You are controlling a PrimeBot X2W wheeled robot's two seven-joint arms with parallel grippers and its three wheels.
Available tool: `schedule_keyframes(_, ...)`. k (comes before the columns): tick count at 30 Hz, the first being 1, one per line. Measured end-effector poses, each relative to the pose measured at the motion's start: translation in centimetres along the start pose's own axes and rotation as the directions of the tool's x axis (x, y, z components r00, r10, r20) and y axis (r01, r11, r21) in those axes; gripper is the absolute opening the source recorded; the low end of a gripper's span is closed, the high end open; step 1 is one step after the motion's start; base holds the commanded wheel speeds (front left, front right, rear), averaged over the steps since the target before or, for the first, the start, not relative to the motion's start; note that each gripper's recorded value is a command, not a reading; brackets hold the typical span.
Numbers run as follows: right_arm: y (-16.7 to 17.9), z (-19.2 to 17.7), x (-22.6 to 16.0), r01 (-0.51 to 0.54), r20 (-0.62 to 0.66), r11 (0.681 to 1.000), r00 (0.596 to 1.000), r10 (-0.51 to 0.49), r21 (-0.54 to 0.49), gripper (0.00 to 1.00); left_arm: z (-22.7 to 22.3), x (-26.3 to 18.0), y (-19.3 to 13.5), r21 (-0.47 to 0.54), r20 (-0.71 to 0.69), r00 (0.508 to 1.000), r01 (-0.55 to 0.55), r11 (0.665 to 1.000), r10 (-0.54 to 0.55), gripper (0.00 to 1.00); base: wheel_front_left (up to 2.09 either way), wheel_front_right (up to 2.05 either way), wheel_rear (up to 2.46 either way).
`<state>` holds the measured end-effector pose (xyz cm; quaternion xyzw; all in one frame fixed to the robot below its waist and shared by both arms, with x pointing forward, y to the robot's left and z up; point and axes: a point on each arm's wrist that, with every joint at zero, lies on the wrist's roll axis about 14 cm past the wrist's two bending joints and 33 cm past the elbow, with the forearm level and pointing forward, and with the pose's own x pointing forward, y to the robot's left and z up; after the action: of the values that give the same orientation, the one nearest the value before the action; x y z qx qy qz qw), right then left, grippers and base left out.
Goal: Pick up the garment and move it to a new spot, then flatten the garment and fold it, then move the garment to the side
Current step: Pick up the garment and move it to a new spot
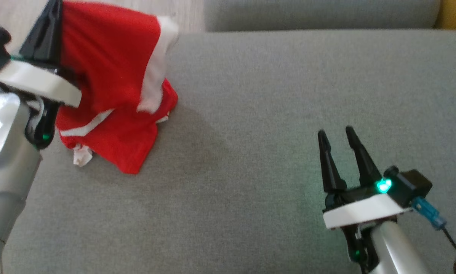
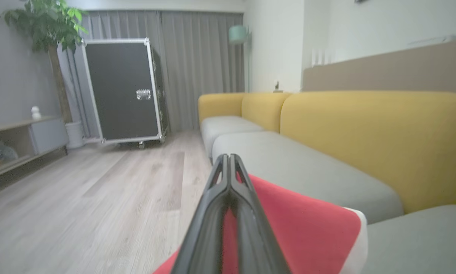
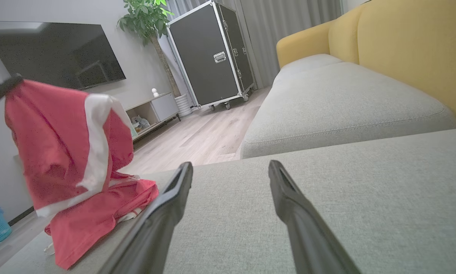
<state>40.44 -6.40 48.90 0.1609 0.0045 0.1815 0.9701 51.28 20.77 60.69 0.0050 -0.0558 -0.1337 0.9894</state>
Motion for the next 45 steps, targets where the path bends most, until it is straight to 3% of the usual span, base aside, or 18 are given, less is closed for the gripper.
schedule_keyframes(7, 0.9, 0.8, -1.2, -0.012, 0.017, 1.000, 1.000, 0.012, -0.008, 1.00, 9.2, -1.4, -3.3, 0.013, 0.269, 0.961, 0.067, 0.998, -0.068, 0.00, 0.00, 0.00, 0.00)
schedule_keyframes(18, -1.1, 3.1, -2.7, 0.062, 0.082, 0.998, 0.995, -0.061, -0.017, 1.00, 8.0, -1.3, -12.9, -0.050, 0.279, 0.926, 0.279, 0.959, -0.255, 0.00, 0.00, 0.00, 0.00)
schedule_keyframes(26, -5.2, 6.3, -4.6, 0.195, 0.177, 0.980, 0.966, -0.187, -0.030, 1.00, 5.9, 0.2, -24.0, -0.128, 0.269, 0.847, 0.502, 0.855, -0.458, 0.00, 0.00, 0.00, 0.00)
schedule_keyframes(31, -8.1, 8.8, -6.5, 0.293, 0.246, 0.956, 0.928, -0.279, -0.021, 1.00, 3.0, 1.8, -28.8, -0.167, 0.218, 0.816, 0.572, 0.803, -0.536, 0.00, 0.00, 0.00, 0.00)
schedule_keyframes(35, -10.3, 9.0, -8.3, 0.372, 0.251, 0.928, 0.900, -0.357, -0.011, 1.00, 0.7, 3.8, -31.6, -0.172, 0.170, 0.798, 0.602, 0.779, -0.579, 0.00, 0.00, 0.00, 0.00)
schedule_keyframes(36, -10.7, 8.9, -8.7, 0.387, 0.249, 0.922, 0.894, -0.373, -0.009, 1.00, 0.2, 4.3, -32.1, -0.173, 0.161, 0.795, 0.606, 0.777, -0.584, 0.67, 0.00, 0.00, 0.00)
schedule_keyframes(37, -11.1, 8.8, -8.9, 0.400, 0.245, 0.916, 0.889, -0.386, -0.010, 1.00, -0.4, 4.8, -32.4, -0.170, 0.151, 0.794, 0.607, 0.776, -0.588, 1.00, 0.00, 0.00, 0.00)
schedule_keyframes(41, -12.1, 8.1, -9.2, 0.432, 0.223, 0.902, 0.881, -0.418, -0.014, 1.00, -2.9, 6.3, -32.6, -0.197, 0.108, 0.807, 0.589, 0.784, -0.580, 1.00, 0.00, 0.00, 0.00)
schedule_keyframes(45, -11.9, 7.8, -8.4, 0.415, 0.214, 0.910, 0.891, -0.401, -0.022, 1.00, -3.8, 6.5, -30.3, -0.201, 0.085, 0.839, 0.542, 0.816, -0.537, 1.00, 0.00, 0.00, 0.00)
